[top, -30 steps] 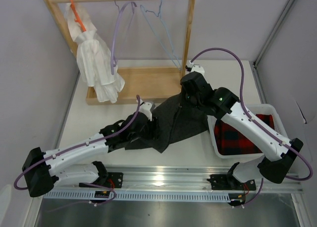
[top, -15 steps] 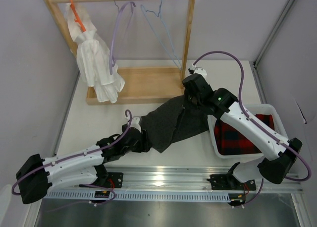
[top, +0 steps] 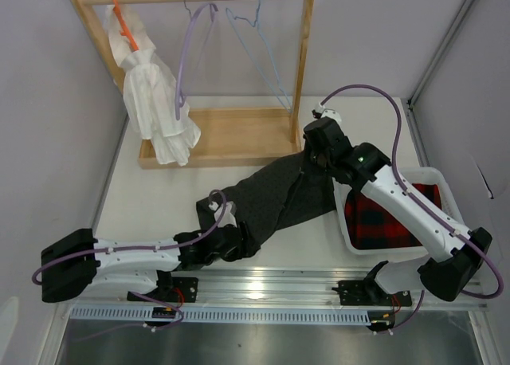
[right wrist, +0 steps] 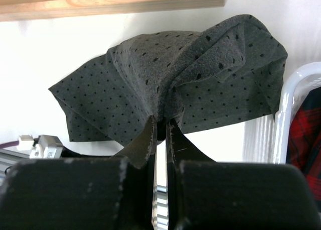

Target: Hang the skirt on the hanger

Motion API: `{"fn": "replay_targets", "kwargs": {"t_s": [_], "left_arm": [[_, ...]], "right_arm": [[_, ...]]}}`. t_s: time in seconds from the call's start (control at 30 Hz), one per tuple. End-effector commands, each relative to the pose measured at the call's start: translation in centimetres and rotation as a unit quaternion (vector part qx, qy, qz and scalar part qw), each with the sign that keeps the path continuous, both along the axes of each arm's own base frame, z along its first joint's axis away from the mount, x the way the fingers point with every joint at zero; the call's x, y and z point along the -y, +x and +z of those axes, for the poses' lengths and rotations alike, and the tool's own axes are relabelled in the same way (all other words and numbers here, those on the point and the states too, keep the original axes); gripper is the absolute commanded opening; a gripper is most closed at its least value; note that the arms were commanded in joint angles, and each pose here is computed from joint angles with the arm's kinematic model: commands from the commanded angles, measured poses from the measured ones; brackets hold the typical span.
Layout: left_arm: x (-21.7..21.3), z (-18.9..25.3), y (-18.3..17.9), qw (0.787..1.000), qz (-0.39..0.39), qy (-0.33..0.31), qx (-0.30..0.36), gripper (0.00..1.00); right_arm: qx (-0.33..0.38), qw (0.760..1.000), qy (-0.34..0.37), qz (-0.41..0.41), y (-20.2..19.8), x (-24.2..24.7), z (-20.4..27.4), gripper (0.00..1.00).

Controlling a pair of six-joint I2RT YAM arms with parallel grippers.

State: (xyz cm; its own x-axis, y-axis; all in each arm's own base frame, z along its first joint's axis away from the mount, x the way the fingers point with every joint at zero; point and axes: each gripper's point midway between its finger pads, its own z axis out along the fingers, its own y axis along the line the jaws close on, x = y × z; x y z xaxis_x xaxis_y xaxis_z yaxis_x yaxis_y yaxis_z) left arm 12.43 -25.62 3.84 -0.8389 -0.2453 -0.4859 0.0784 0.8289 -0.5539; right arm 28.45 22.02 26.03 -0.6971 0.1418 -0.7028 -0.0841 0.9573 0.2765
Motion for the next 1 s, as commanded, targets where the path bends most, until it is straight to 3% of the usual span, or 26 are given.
{"fn": "replay_targets", "kwargs": {"t_s": [0.0,0.3,0.67,0.93,0.97], "left_arm": [[1.5,1.0,1.2,0.997,0.07,-0.045,0.002,0.63],[0.9,1.1,2.8,0.988,0.142,-0.049,0.016,0.62],[2.3,0.4,3.4,0.988,0.148,-0.048,0.009,0.56],[2.5,-0.2,3.1,0.99,0.135,-0.05,0.001,0.36],[2.6,0.3,3.3,0.989,0.134,-0.055,0.006,0.3]], "right_arm": [[0.029,0.999,0.025,0.004,0.3,0.5,1.8,0.0],[0.026,0.999,0.026,0.007,0.5,1.9,1.5,0.0],[0.02,0.999,0.029,0.014,0.4,1.8,0.9,0.0],[0.017,0.999,0.03,0.011,0.4,2.2,0.4,0.0],[0.016,0.999,0.029,0.012,0.4,2.1,0.3,0.0]]}}
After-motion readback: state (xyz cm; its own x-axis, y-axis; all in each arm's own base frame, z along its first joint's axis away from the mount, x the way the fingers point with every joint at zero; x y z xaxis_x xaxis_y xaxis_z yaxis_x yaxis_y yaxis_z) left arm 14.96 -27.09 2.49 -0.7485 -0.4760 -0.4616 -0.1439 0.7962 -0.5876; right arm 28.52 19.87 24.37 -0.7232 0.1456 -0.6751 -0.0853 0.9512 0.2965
